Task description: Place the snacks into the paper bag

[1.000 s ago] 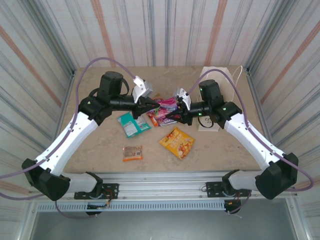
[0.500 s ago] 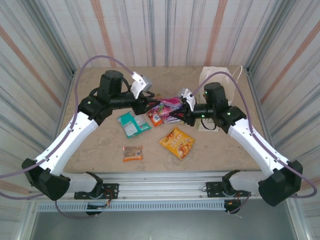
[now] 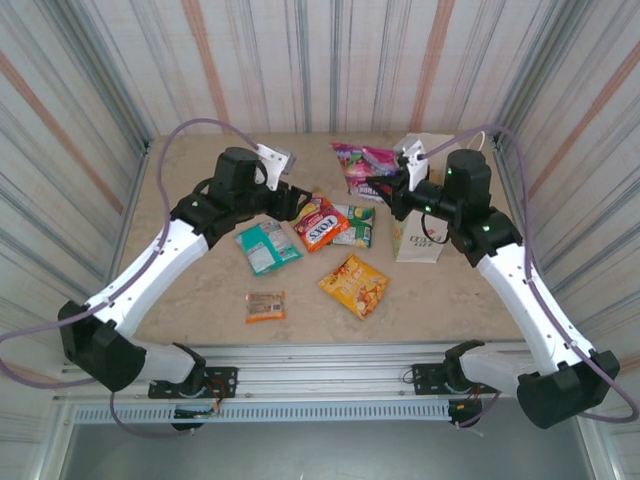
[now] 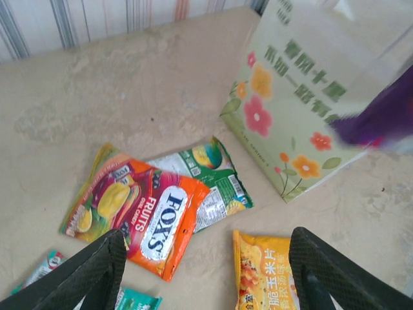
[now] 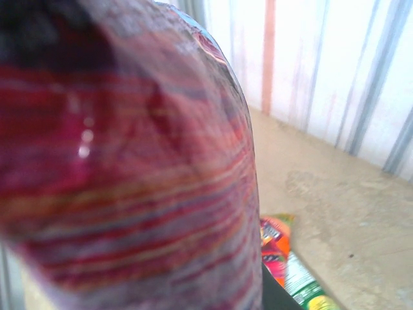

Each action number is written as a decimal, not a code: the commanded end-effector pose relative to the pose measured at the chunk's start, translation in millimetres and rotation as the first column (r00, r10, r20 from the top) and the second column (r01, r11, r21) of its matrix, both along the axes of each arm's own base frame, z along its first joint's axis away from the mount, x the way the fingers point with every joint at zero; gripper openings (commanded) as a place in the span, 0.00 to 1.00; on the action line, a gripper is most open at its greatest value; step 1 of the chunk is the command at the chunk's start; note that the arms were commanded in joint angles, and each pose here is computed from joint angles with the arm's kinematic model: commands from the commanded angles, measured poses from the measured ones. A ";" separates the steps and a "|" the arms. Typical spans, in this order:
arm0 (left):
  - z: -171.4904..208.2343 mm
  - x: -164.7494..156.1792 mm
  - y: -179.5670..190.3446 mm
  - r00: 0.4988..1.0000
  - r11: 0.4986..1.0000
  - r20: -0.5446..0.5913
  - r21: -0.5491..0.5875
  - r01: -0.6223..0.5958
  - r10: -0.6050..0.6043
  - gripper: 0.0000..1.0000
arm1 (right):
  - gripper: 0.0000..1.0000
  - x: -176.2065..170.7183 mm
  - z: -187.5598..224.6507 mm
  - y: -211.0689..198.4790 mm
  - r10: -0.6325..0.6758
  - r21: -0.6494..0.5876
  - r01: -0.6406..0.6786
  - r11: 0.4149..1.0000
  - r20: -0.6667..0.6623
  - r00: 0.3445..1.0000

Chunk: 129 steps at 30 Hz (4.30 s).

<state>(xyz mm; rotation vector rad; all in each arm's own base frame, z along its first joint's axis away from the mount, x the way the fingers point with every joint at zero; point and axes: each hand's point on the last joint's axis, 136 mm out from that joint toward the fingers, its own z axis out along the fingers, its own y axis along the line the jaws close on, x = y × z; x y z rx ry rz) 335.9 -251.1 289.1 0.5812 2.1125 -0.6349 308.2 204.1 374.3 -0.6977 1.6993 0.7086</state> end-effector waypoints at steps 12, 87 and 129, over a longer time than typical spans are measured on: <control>-38.9 12.6 -13.2 0.992 1.000 -0.123 -0.008 -0.018 0.017 0.67 | 0.10 34.7 103.0 -95.1 -0.448 0.228 0.419 0.879 0.096 0.889; -176.3 -15.9 167.4 0.622 0.800 -0.663 -0.056 -0.597 0.417 0.62 | 0.56 2.1 -128.3 155.9 -0.075 -0.356 -0.092 0.930 -0.429 0.900; -249.0 60.9 144.7 0.626 0.810 -0.708 -0.131 -0.572 0.328 0.27 | 0.43 0.3 -324.7 211.2 -0.140 -0.484 -0.317 0.815 -0.696 0.704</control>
